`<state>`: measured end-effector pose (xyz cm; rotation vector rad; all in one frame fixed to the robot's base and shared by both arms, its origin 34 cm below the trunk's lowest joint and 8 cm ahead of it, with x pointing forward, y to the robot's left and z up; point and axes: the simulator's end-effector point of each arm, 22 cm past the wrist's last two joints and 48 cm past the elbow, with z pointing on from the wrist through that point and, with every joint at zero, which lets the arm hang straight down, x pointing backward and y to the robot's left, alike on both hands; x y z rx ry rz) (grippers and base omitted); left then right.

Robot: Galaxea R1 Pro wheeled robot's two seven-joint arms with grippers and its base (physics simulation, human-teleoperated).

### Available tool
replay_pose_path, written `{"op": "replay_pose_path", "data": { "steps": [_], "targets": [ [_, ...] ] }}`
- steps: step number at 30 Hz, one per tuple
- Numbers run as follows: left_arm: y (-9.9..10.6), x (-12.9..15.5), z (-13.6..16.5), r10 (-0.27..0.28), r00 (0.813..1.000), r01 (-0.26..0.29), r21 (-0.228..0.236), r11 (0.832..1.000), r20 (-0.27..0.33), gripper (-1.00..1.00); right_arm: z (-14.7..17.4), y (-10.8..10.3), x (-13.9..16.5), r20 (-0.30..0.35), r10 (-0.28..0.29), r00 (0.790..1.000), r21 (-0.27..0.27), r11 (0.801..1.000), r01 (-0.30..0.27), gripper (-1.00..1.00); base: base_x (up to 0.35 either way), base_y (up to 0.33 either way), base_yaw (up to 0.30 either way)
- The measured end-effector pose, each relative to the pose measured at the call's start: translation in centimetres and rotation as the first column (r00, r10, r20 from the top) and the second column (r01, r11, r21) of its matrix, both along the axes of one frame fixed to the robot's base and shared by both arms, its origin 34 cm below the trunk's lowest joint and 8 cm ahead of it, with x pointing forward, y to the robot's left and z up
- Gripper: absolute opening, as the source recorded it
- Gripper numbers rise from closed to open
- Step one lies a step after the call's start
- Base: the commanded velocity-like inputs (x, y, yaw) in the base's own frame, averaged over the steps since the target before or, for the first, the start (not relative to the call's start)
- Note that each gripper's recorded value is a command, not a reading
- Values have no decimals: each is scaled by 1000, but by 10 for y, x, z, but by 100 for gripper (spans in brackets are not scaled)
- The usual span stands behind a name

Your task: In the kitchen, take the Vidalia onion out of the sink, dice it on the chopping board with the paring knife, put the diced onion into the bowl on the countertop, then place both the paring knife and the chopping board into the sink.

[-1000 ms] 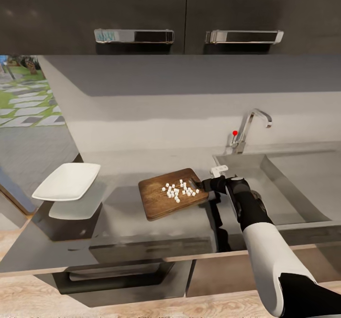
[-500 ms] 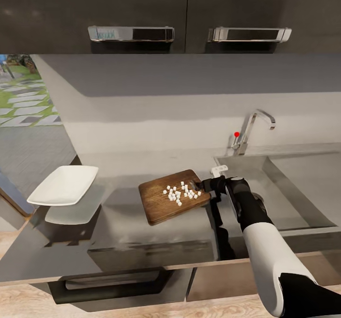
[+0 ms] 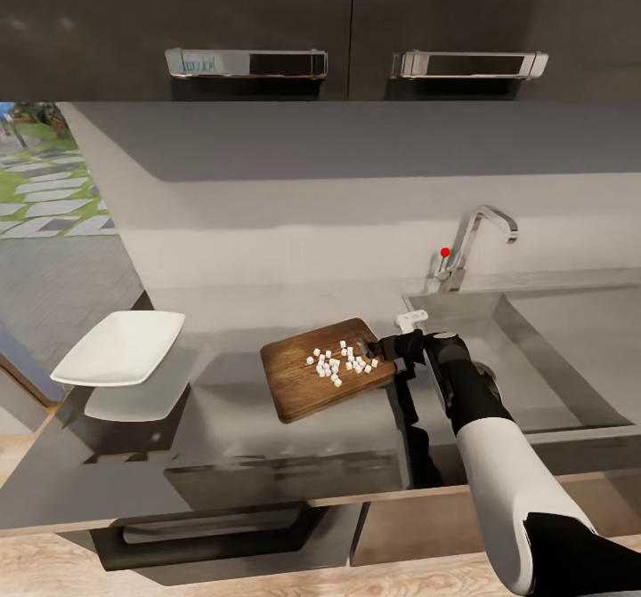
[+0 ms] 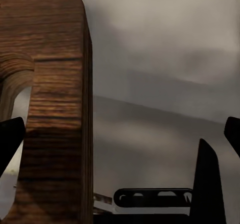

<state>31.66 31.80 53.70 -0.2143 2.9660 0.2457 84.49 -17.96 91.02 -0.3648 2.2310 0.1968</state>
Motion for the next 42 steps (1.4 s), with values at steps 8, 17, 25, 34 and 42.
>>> {"op": "replay_pose_path", "data": {
  "steps": [8,17,25,34,42],
  "targets": [
    [0,0,0,0,1000,0,0,1000,0,100,0,1,0,0,0,1000,1,1000,0,-100,0,0,0],
    [0,0,0,0,1000,0,0,1000,0,100,0,1,0,1,1,1000,-2,1000,-1,-100,0,0,0],
    [0,0,0,0,1000,0,0,1000,0,100,0,1,0,2,2,1000,-1,1000,-2,-100,0,0,0],
    [4,-1,0,0,1000,0,3,1000,0,100,0,4,-1,2,8,1000,0,1000,-8,-100,0,0,0],
    [6,-1,0,0,1000,0,6,1000,-1,100,1,30,-3,-2,30,1000,29,999,-30,-100,0,0,0]
  ]
}}
